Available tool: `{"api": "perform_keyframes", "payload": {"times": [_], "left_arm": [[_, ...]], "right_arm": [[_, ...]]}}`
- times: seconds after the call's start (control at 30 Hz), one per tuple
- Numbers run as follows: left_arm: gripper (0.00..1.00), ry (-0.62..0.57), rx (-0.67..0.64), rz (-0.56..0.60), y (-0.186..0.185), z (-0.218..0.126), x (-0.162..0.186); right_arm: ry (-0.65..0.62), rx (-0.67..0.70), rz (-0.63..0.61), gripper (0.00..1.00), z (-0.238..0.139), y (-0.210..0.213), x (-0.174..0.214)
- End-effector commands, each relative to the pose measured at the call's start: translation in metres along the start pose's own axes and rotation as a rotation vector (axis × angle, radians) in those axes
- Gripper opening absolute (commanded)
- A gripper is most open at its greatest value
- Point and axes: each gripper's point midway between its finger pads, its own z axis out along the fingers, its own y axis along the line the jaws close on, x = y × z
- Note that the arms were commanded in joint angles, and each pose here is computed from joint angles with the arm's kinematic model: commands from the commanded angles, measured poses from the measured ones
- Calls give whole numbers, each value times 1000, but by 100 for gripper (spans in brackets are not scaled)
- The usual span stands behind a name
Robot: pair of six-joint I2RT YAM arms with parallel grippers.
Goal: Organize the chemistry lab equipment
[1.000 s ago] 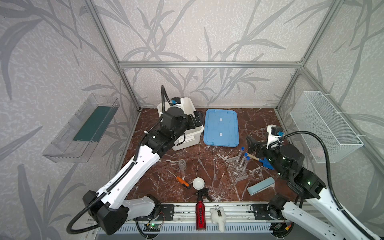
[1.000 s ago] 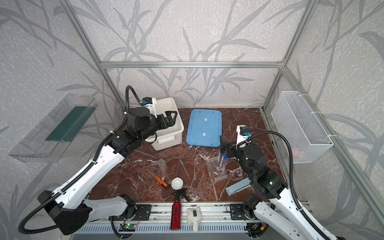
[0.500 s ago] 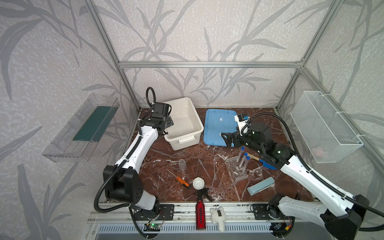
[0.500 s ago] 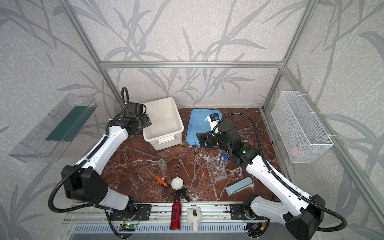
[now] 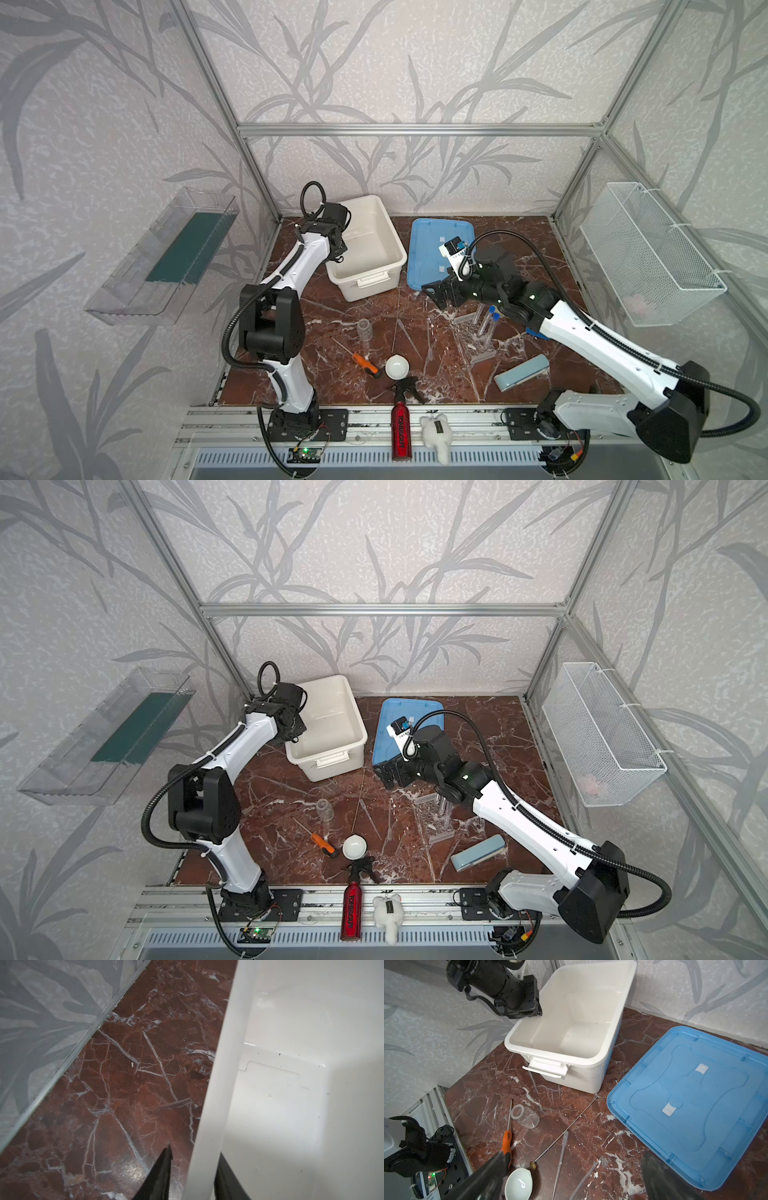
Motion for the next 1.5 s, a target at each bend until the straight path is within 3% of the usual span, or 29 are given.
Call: {"api": "perform_keyframes", "payload": {"times": [0.0, 0.2, 0.37, 0.43, 0.53, 0.63, 0.67, 0.83, 1.07, 1.23, 1.47], "left_arm": [[29, 23, -51, -89, 18, -3, 10], [24, -15, 12, -277, 25, -15, 16], [25, -40, 87, -437, 25, -25, 45], [32, -59, 114, -486, 25, -33, 55], [43, -129, 183, -483, 14, -53, 56], [59, -98, 256, -489, -4, -62, 66], [61, -77, 283, -491, -12, -62, 71], [57, 24, 373, -493, -50, -69, 97], [61, 1, 508, -476, -102, -96, 103], [59, 61, 563, -461, -136, -102, 120], [69, 98, 670, -471, -175, -115, 126]], "right_arm": [[-17, -13, -22, 100, 4, 3, -2], [-1, -9, -3, 100, 13, -1, 8], [1, 1, 7, 100, 15, -3, 12], [-2, 6, 7, 100, 15, -4, 11], [-4, 6, 8, 100, 15, -4, 10], [-10, 8, 8, 99, 14, -4, 10], [-11, 11, 8, 100, 14, -5, 10], [-16, 26, 10, 100, 14, -8, 10], [-25, 40, 10, 100, 12, -10, 10], [-27, 47, 7, 100, 8, -11, 11], [-50, 71, -3, 100, 1, -15, 11]]}}
